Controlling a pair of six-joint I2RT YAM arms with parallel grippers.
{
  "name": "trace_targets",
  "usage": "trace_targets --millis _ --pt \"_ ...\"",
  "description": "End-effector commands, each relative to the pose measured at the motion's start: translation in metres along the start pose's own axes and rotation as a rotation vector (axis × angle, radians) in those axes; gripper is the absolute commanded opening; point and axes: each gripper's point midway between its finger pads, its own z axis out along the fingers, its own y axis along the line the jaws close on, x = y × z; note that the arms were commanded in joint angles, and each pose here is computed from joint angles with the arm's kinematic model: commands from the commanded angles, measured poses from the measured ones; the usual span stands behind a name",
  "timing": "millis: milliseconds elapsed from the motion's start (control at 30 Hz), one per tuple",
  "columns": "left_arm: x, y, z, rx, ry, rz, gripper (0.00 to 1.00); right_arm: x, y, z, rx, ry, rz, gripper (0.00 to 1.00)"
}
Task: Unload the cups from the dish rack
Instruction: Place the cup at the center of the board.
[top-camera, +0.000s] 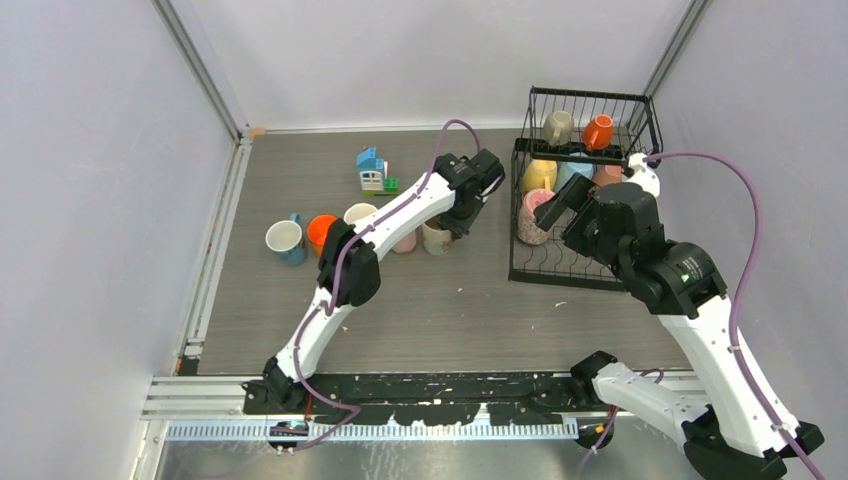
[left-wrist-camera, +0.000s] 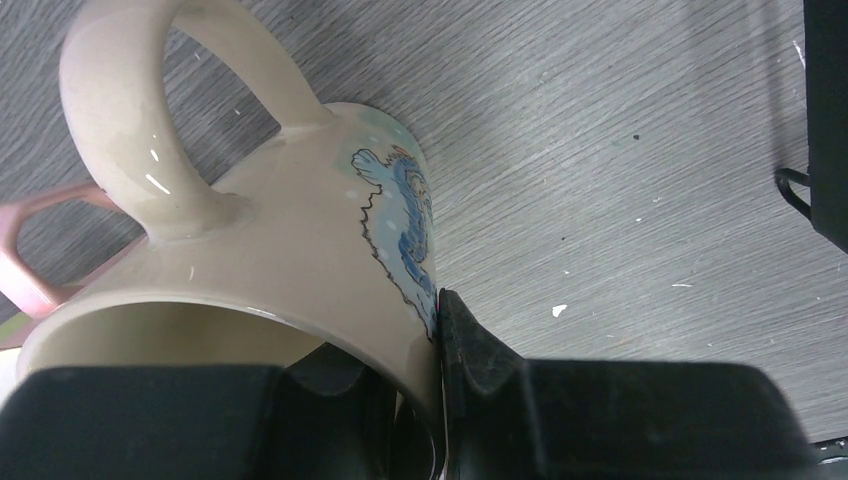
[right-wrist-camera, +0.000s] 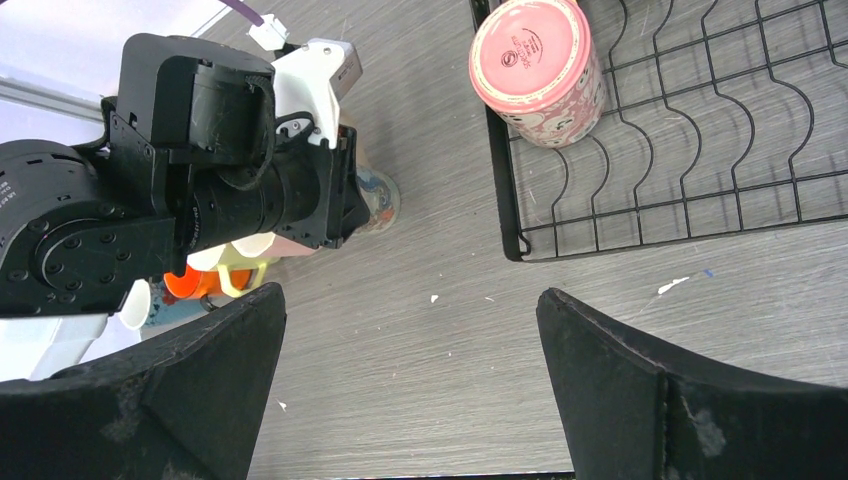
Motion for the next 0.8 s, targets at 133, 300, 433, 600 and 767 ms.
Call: trace_targets --millis 133,300,433,600,767 --pt "-0.021 0.002 -0.029 0.000 -0.104 0.010 0.32 -0.007 0.005 0.001 -0.017 -0.027 0.002 1.00" --pt "-0.025 0.005 -0.042 0.000 -0.130 0.003 0.42 -0.006 0.005 0.003 -0.016 -0.023 0.000 1.00" --pt "-0.028 0.007 -0.055 0.002 -0.156 -0.003 0.51 -0.004 0.005 0.005 -0.015 -0.018 -0.001 1.00" --pt "-0.033 0.009 -0.082 0.015 -0.214 -0.010 0.66 -0.003 0.005 0.007 -0.010 -0.018 -0.003 1.00" --pt "-0.037 0.010 -0.111 0.044 -0.278 -0.021 0.75 -0.005 0.005 0.007 -0.013 -0.027 -0.001 1.00"
